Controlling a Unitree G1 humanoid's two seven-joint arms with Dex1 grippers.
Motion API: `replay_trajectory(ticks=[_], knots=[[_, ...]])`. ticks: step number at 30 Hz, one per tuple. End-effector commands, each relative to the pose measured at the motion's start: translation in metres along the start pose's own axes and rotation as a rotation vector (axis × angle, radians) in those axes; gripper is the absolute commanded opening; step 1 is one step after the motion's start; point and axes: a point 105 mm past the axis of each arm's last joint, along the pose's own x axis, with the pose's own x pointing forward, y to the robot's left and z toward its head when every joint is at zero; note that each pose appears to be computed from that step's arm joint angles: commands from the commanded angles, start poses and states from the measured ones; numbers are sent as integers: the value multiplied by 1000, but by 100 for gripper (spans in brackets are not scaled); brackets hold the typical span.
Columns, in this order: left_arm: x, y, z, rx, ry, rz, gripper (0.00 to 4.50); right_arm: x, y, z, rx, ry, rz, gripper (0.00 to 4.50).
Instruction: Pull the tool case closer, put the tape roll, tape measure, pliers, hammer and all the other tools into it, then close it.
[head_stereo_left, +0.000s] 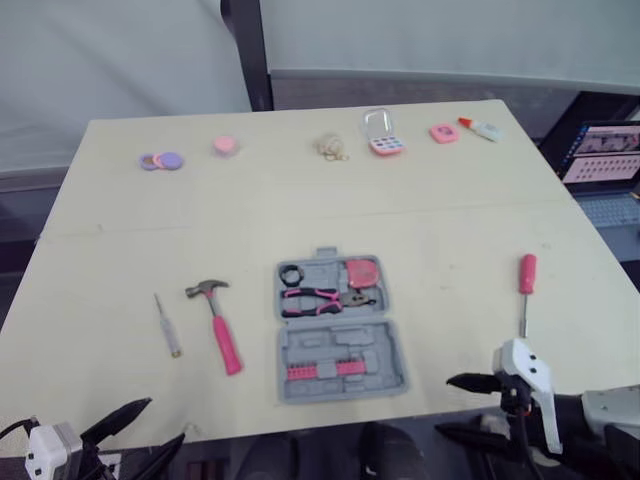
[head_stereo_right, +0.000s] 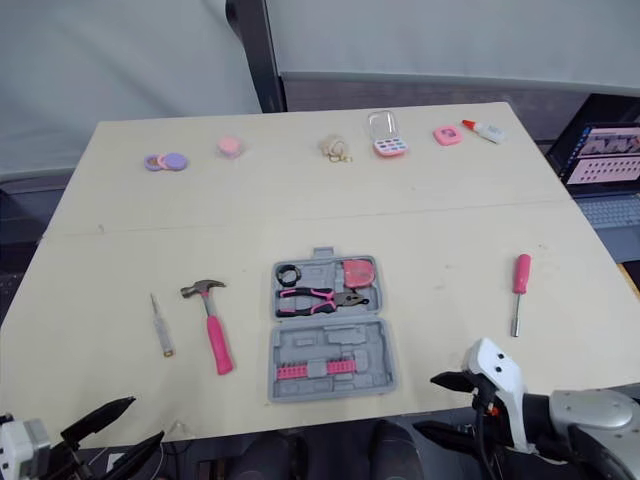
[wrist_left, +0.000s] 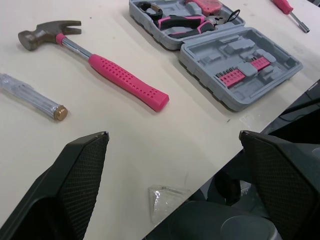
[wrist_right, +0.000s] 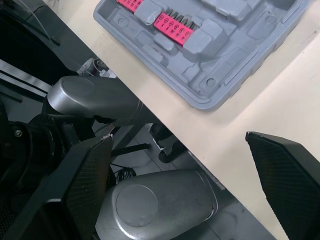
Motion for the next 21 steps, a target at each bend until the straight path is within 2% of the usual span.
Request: replay_trajectory(ticks=[1, 5, 9, 12, 13, 15, 21], knots=[[-4, -4, -3, -4, -5, -1, 450, 0, 4, 1, -12, -7, 25, 448], [-3, -2, -6, -32, -11, 30, 450, -1, 3, 1, -29, -5, 14, 448], [-8, 10, 6, -159, -64, 145, 450, -13, -9, 19, -162, -38, -57, 448], [-6, 8, 16, -266, -76, 242, 450, -23, -7, 32, -265, -62, -44, 448], [-4, 6, 19, -293, -82, 280, 450, -24, -6, 34, -280, -83, -44, 448], [-2, 6, 23, -342, -97, 378, 450, -27, -7, 46, -312, -215, -78, 448], [3, 10, 25, -400, -119, 542, 450, -23, -5, 37, -345, -222, -69, 448]])
